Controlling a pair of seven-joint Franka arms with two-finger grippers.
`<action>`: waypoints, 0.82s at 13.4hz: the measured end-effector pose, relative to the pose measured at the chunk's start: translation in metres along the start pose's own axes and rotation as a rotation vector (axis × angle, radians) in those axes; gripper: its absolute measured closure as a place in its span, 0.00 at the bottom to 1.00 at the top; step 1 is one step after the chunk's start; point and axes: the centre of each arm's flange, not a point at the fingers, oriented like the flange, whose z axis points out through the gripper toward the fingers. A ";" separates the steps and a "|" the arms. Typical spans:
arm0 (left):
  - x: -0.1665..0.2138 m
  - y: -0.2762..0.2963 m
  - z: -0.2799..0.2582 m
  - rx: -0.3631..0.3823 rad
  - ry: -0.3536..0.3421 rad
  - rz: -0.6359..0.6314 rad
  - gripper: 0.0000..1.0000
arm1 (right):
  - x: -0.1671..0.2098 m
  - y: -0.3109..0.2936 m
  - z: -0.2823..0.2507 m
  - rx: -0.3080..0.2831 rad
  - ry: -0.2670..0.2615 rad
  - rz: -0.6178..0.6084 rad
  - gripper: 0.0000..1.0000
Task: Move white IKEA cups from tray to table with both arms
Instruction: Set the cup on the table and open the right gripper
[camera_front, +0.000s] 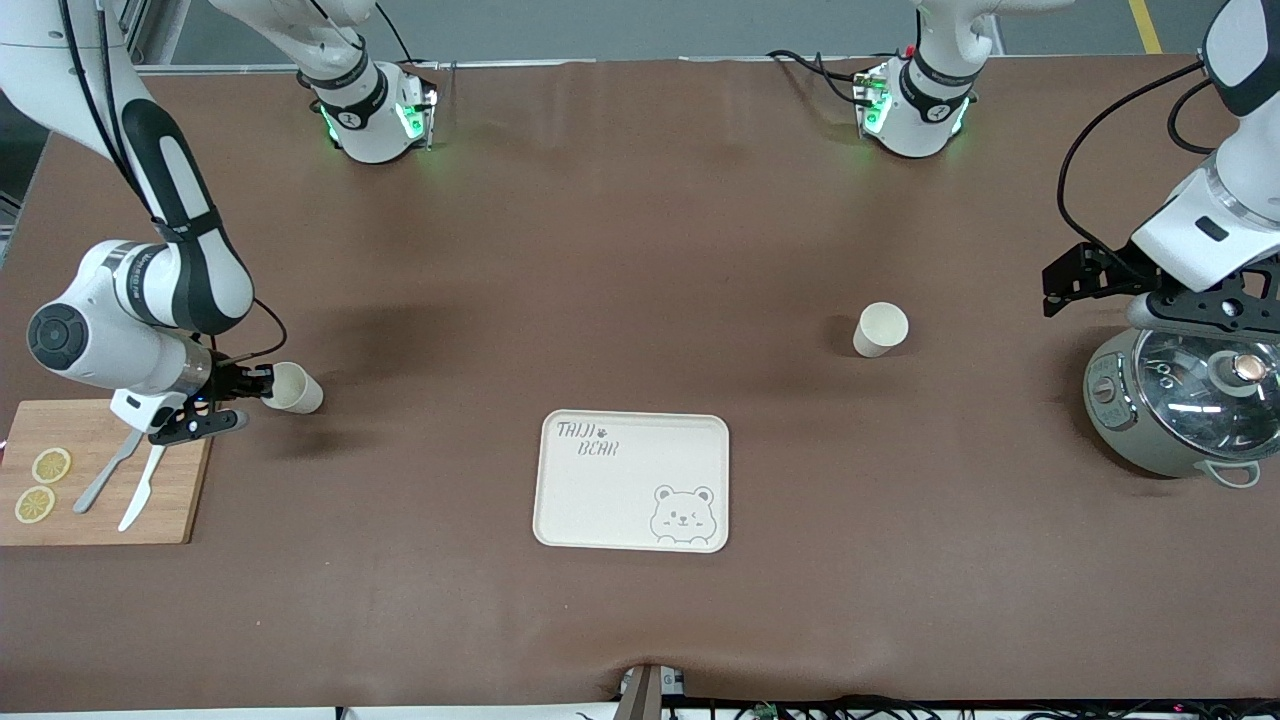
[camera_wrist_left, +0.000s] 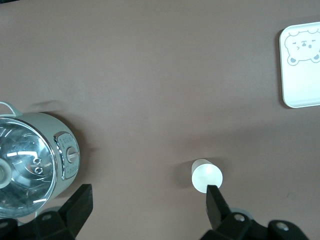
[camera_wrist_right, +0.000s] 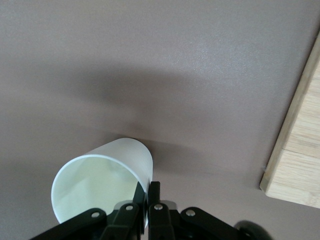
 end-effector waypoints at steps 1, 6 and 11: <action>0.000 0.000 0.000 0.000 0.000 0.000 0.00 | -0.001 -0.001 0.000 0.005 -0.012 -0.001 0.80; 0.000 0.000 0.000 0.000 0.001 0.000 0.00 | 0.011 -0.006 -0.020 0.017 -0.032 -0.017 0.26; 0.001 0.000 0.000 0.000 0.000 0.000 0.00 | 0.043 -0.013 -0.110 0.025 -0.046 -0.049 0.00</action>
